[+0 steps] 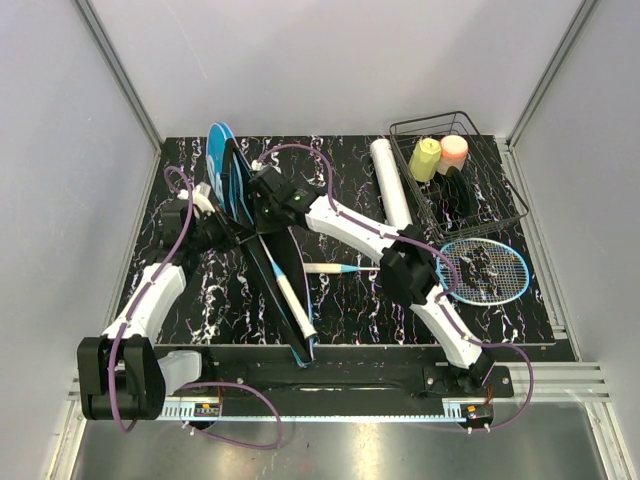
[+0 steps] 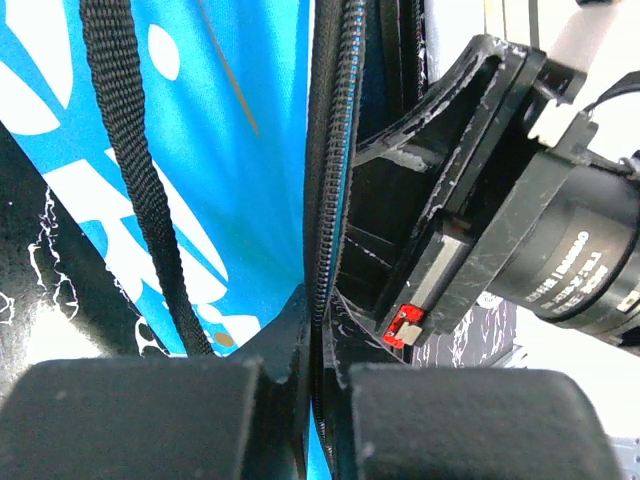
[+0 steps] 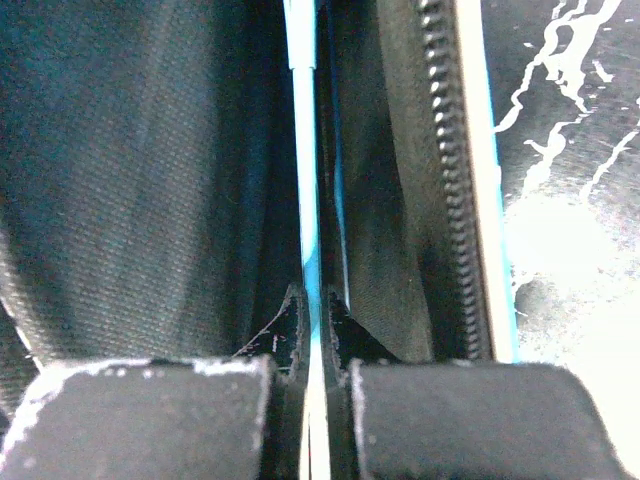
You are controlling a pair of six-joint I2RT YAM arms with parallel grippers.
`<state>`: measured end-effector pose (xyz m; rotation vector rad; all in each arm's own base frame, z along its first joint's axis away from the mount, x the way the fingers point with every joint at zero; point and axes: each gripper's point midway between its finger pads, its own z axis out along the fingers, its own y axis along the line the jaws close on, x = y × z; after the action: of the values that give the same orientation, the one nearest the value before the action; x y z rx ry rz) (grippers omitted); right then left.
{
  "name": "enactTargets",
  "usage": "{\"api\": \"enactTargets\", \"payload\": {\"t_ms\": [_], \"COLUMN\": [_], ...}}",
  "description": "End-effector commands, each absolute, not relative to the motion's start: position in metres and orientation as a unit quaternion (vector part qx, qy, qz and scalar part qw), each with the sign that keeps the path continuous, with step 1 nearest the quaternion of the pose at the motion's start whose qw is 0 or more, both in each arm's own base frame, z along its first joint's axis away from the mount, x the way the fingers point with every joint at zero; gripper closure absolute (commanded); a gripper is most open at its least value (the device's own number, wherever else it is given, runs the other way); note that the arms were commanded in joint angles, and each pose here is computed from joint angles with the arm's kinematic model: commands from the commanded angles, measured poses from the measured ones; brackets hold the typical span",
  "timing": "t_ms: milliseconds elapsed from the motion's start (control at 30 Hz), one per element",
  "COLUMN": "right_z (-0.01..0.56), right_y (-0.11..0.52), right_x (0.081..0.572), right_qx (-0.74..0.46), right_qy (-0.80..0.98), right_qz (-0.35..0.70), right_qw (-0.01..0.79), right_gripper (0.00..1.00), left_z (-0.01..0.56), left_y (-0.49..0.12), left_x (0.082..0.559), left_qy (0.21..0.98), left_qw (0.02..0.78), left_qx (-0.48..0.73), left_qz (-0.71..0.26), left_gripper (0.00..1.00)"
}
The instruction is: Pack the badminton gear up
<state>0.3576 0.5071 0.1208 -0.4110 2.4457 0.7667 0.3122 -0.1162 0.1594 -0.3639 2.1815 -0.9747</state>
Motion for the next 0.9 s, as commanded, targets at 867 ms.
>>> {"api": "enactTargets", "payload": {"t_ms": [867], "right_z": [0.173], "right_y": [0.503], "right_x": [0.409], "right_qx": [-0.019], "right_qy": [0.868], "right_qz": [0.182], "right_qw": [0.461], "right_gripper": [1.00], "left_z": [0.186], "left_y": [-0.145], "left_x": [0.286], "left_qy": [0.818], "left_qw": [0.339], "left_qx": [-0.085], "left_qz": [-0.457], "left_gripper": [1.00]}}
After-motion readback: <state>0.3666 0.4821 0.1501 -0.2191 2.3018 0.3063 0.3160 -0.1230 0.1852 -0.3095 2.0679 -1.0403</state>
